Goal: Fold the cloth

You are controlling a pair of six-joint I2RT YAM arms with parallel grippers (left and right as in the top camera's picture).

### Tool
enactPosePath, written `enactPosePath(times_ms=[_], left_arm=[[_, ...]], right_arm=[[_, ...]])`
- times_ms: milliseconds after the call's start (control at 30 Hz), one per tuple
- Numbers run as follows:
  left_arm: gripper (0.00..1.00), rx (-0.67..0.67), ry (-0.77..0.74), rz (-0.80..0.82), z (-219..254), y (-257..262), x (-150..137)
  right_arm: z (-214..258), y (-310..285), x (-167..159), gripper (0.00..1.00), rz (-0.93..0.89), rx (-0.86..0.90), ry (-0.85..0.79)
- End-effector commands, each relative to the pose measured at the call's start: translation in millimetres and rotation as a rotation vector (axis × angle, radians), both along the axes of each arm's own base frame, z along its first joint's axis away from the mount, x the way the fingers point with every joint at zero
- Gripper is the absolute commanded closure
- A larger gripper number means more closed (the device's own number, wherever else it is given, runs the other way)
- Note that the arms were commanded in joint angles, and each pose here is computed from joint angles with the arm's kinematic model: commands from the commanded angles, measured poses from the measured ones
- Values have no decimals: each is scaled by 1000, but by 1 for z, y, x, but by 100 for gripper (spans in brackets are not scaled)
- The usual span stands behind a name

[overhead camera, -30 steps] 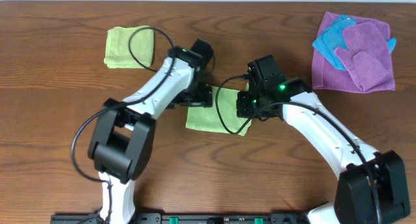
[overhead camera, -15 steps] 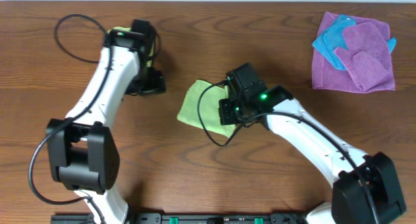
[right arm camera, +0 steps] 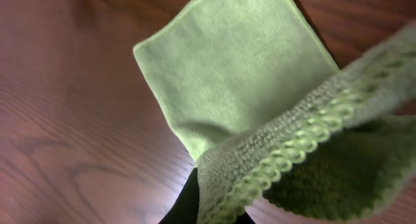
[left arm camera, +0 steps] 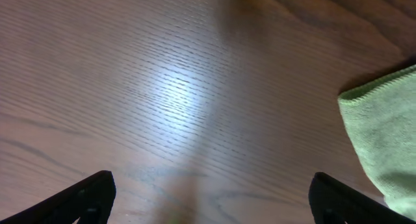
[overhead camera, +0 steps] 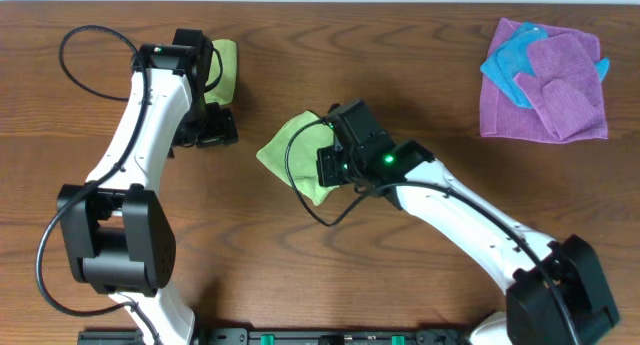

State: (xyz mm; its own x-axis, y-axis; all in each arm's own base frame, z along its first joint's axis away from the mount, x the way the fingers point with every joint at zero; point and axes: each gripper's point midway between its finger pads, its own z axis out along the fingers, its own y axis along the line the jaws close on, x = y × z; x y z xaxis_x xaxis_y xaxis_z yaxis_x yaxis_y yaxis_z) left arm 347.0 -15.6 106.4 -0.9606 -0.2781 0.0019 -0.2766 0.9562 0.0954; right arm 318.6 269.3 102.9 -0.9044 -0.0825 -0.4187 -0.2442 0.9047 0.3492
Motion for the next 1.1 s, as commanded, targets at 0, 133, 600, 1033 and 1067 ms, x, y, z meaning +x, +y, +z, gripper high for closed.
enactPosePath(times_ms=[0,133,600,1033,1067], left_arm=[[4,-15,-30,-21,11,-1,3],[4,-15,-30,-21,11,-1,4],[4,-15,-41,-21,11,-1,6],[4,-16,-39,-21,11,-1,6],[4,-16,-40,-21,11,-1,6]], right_arm=[[-3,12,5,99,-22,20,3],[-9,24,2,99,-10,44,20],[-16,61,-7,99,34,113,20],[-24,73,32,97,-15,106,-151],[-22,73,34,97,-18,114,-159]])
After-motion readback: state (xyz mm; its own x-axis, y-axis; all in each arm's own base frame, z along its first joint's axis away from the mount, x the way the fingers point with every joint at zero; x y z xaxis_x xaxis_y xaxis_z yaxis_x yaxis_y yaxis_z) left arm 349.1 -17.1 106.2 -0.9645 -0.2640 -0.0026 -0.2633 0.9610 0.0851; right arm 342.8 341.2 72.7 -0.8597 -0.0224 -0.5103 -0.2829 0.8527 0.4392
